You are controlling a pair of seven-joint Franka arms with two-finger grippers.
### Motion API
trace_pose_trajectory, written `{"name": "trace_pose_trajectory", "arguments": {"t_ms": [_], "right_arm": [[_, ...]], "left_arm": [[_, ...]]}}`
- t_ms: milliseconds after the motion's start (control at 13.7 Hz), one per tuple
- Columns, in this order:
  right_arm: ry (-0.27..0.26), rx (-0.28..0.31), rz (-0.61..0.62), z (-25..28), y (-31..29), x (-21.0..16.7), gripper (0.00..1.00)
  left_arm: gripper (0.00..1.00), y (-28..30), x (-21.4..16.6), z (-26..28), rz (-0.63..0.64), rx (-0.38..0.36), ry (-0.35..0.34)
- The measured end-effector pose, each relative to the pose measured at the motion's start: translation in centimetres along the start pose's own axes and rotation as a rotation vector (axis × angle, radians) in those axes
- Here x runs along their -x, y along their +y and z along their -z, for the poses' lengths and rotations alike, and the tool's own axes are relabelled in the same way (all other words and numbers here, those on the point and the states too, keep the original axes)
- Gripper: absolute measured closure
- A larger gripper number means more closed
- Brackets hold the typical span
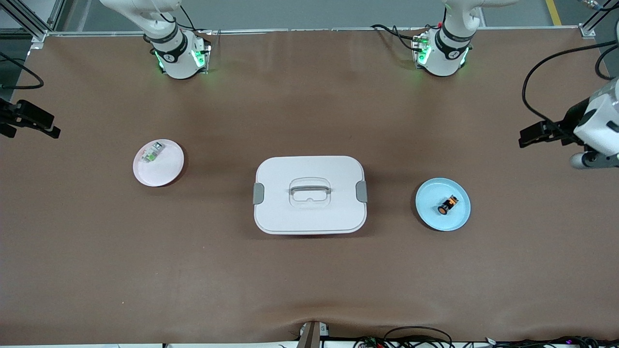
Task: Transfer orange switch to right arm and place
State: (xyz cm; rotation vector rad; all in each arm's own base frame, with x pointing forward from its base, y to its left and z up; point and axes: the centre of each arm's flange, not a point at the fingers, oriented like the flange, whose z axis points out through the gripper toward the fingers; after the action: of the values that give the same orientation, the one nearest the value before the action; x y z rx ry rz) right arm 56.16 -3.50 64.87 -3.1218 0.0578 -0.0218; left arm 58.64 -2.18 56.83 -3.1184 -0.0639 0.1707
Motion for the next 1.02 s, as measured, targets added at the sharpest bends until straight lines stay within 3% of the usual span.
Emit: {"name": "trace_pose_trajectory", "arguments": {"t_ms": [1019], "right_arm": [[0.015,0.0,-0.019,0.1,1.0,-0.1,0.0]], "left_arm": [[0.0,0.4,-1.3,-15.3,0.068,0.009,0.06]]}}
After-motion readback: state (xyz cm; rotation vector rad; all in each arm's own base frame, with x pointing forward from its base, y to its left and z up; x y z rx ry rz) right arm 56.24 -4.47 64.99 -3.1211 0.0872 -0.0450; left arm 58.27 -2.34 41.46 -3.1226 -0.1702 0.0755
